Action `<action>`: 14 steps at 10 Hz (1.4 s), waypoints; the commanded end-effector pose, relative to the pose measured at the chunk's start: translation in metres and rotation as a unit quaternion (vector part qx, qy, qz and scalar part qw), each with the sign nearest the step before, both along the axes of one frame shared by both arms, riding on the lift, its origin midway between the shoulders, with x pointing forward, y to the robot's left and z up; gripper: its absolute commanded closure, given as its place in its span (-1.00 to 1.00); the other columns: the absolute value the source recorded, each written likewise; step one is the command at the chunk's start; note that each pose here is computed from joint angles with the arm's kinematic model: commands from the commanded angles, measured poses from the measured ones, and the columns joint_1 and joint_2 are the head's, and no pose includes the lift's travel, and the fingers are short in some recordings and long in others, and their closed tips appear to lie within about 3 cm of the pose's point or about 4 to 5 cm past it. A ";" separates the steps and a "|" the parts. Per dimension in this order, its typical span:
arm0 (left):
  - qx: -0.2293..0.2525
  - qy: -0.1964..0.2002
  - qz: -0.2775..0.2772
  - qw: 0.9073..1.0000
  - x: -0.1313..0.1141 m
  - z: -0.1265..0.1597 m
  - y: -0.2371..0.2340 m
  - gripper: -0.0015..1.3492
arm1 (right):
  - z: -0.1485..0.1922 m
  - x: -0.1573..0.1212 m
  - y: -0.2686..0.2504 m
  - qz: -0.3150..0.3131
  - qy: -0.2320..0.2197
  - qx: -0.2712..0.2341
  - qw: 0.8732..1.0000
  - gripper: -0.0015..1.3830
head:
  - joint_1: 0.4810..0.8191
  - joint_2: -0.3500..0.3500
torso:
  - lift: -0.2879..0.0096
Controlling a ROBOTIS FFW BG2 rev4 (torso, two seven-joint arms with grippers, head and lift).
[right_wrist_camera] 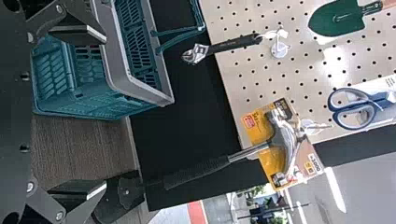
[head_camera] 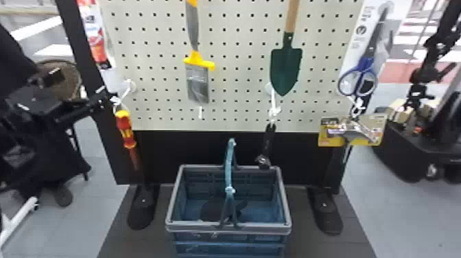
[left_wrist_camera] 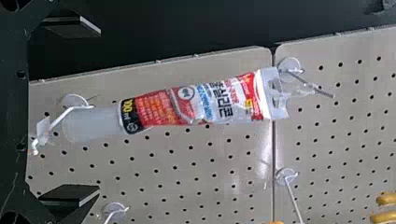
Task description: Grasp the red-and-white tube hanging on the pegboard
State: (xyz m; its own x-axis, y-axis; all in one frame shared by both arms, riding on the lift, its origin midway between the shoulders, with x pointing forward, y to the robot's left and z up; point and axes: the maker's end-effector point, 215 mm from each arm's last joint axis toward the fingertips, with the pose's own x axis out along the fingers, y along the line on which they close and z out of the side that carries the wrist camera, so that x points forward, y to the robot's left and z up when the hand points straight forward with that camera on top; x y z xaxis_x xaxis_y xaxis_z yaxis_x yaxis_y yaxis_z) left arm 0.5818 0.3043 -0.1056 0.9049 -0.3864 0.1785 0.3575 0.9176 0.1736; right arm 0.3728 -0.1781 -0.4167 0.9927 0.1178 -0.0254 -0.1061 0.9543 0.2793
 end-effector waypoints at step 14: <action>-0.025 0.044 -0.162 0.985 0.040 0.068 -0.067 0.21 | -0.009 0.003 0.007 0.013 0.008 0.006 1.000 -0.71 | -0.60 0.00 | 0.26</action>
